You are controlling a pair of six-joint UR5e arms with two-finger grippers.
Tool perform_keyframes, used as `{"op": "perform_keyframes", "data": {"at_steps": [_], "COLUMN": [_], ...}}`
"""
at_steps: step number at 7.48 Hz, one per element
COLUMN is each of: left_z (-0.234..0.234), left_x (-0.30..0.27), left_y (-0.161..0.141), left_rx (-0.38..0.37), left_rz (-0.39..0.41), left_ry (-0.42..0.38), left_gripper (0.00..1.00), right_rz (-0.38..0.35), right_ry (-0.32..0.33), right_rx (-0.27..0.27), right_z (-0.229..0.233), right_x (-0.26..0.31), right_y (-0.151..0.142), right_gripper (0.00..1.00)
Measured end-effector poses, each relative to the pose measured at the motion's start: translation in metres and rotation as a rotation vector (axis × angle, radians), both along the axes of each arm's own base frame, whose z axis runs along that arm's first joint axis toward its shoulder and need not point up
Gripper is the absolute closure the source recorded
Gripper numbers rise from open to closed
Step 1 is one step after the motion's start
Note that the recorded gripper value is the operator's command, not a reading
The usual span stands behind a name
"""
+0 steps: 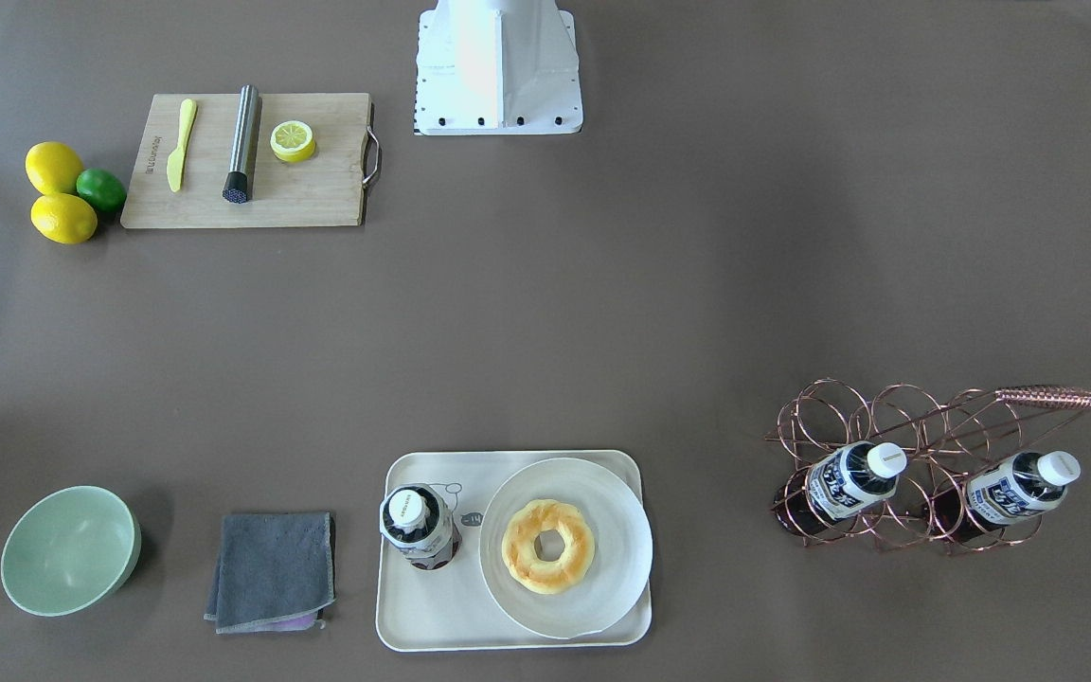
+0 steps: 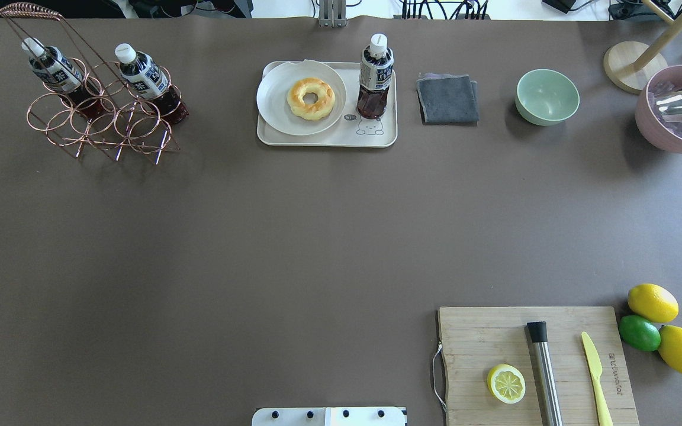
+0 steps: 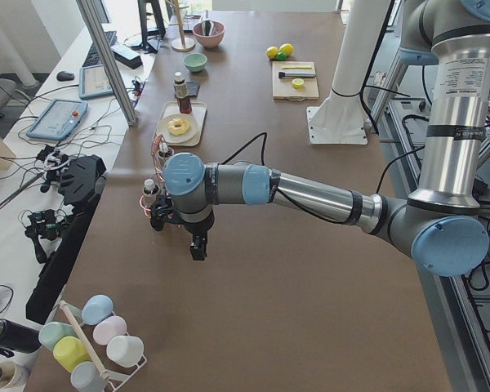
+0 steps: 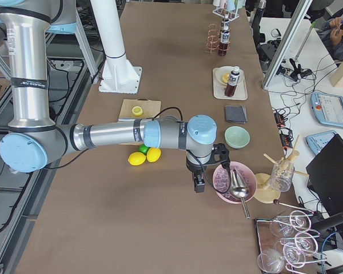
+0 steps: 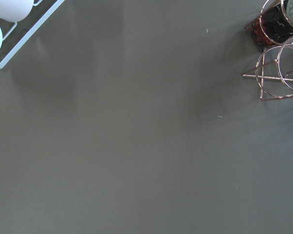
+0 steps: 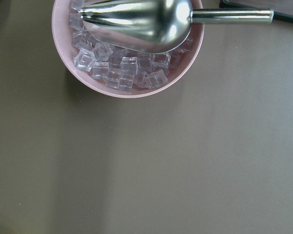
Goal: Place tea on tray
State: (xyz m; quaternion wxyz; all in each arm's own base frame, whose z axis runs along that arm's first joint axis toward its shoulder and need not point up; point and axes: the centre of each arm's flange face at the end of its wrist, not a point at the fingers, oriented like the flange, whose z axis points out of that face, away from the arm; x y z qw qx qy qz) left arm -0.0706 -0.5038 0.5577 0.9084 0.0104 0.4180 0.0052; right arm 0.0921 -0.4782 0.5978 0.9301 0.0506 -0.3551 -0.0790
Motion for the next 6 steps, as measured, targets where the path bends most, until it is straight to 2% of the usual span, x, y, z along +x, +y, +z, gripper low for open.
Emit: {"op": "perform_keyframes", "data": {"at_steps": [2, 6], "left_z": [0.009, 0.022], "left_x": [0.001, -0.002], "left_y": [0.002, 0.006], "left_rx": [0.016, 0.067], "left_rz": [0.001, -0.008], "left_ry": [0.007, 0.01], "left_gripper": [0.03, 0.03], "right_rz": [0.011, 0.018], "right_ry": [-0.002, -0.001], "right_rx": [-0.014, -0.004], "right_z": [0.006, 0.001], "right_x": [0.005, 0.006], "right_y": [0.002, -0.001], "right_gripper": [0.0, 0.0]}}
